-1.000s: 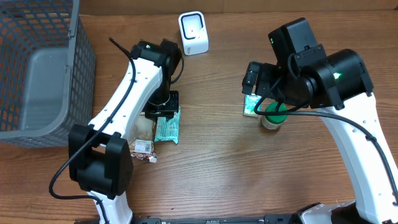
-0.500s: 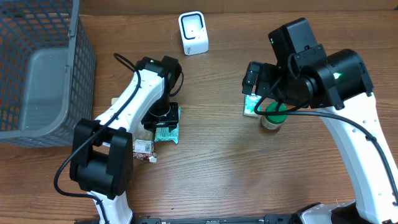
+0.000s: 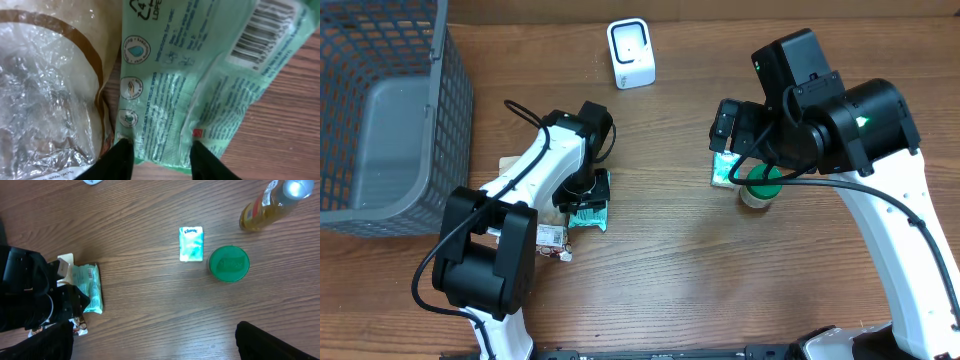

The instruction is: Scan the item barcode

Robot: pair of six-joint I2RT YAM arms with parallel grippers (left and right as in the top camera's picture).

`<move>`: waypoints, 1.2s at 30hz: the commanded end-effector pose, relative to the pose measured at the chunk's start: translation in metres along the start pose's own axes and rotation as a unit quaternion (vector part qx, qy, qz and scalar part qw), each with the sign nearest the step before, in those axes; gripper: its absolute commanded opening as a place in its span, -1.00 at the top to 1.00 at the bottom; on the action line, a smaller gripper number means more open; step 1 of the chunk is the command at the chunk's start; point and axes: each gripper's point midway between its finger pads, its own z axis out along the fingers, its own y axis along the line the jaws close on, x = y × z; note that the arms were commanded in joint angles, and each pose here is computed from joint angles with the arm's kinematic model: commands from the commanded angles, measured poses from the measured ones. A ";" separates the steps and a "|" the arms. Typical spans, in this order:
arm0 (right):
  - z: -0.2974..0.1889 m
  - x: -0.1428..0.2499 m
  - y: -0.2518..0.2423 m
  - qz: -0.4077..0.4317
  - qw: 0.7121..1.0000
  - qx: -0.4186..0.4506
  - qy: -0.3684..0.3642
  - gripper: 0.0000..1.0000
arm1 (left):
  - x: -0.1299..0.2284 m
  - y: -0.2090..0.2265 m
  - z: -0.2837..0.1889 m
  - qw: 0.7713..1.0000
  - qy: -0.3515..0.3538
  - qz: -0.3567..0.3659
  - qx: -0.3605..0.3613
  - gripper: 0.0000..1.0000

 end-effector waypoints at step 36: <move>-0.003 -0.003 -0.002 0.003 1.000 0.001 -0.010 -1.00 | -0.041 -0.062 0.005 0.982 -0.112 0.098 0.114 0.35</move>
